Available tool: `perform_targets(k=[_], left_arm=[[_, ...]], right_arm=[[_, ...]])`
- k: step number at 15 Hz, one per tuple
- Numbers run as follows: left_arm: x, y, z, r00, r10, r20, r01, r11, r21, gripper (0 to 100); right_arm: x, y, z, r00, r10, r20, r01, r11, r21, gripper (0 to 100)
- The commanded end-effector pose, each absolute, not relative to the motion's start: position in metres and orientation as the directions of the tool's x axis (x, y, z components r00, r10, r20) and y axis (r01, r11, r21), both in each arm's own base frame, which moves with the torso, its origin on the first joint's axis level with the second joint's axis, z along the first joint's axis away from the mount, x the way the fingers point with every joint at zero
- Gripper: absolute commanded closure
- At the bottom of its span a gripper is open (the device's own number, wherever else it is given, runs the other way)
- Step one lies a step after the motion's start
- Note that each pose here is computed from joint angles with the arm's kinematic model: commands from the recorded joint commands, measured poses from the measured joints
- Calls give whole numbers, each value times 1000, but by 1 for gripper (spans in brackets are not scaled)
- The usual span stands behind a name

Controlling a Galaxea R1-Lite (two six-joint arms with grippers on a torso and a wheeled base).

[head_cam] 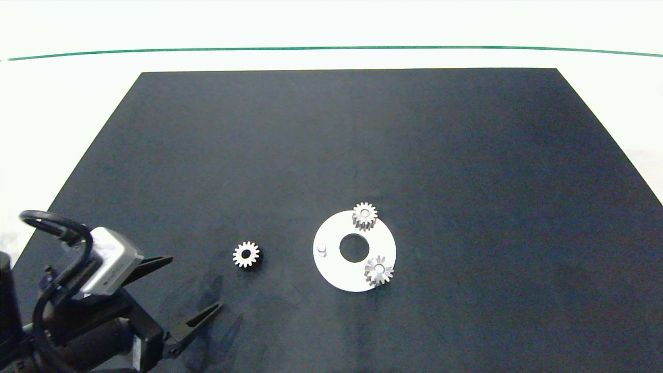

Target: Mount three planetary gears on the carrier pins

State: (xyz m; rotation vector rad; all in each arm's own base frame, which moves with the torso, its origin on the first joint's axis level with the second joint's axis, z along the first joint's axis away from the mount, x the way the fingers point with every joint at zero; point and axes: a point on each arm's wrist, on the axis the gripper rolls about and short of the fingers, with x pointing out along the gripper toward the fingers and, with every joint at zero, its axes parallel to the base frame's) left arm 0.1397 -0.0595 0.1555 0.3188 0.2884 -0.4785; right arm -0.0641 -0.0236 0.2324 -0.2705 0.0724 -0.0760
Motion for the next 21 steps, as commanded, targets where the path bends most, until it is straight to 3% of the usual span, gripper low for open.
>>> perform_targets(k=[1,12,21], left_arm=[[172,-79,140,816,-382,-433,516,819,250,0],[212,-97,147,820,-383,-425,514,820,254,1],[214,-95,144,820,-373,-434,508,825,249,19]], right_arm=[[-68,-25,230,995,-85,-54,67,959,-275,0],[-71,-26,229,997,-58,-41,45,962,-271,0],[-74,-27,228,998,-60,-31,50,962,-268,0]])
